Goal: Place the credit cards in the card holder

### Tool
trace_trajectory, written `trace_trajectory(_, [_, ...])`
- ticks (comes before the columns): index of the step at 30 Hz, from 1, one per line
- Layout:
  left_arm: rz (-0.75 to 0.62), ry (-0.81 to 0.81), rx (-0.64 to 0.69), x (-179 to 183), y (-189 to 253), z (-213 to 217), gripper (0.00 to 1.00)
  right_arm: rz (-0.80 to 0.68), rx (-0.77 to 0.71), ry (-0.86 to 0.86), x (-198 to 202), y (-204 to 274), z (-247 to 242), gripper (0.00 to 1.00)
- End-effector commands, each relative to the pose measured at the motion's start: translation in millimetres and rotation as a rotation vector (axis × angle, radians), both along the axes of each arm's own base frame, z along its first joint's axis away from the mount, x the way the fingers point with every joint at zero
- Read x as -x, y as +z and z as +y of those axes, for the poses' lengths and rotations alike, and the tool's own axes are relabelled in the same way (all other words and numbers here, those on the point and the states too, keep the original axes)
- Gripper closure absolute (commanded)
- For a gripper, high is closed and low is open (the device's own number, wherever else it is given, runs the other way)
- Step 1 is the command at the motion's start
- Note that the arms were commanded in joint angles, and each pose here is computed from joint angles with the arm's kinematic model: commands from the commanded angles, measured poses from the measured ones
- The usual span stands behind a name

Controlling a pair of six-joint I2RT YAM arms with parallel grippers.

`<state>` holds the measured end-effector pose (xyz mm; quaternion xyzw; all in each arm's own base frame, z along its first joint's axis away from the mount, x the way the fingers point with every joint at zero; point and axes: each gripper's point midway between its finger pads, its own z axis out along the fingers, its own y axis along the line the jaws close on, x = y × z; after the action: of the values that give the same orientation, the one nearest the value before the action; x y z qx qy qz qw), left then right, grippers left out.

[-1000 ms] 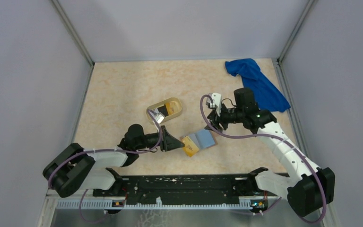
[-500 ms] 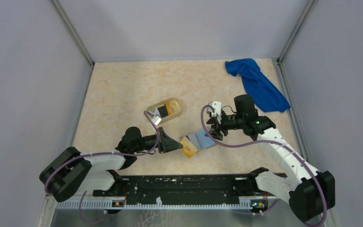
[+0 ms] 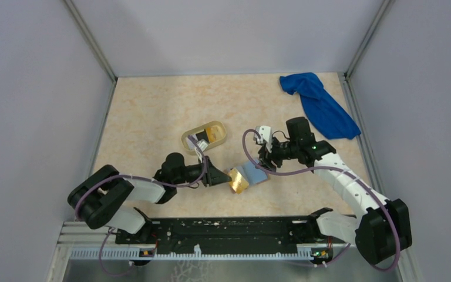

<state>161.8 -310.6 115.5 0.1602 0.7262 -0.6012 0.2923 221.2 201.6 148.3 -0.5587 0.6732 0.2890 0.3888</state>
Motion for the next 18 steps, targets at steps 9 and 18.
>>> trace_trajectory(9, [0.131, 0.063, -0.077, -30, -28, -19, 1.00, 0.083, 0.125, -0.169, -36, -39, -13, 0.46])
trace_trajectory(18, [0.198, 0.143, -0.093, -42, -47, -18, 1.00, 0.198, 0.239, -0.231, -42, -78, -23, 0.47])
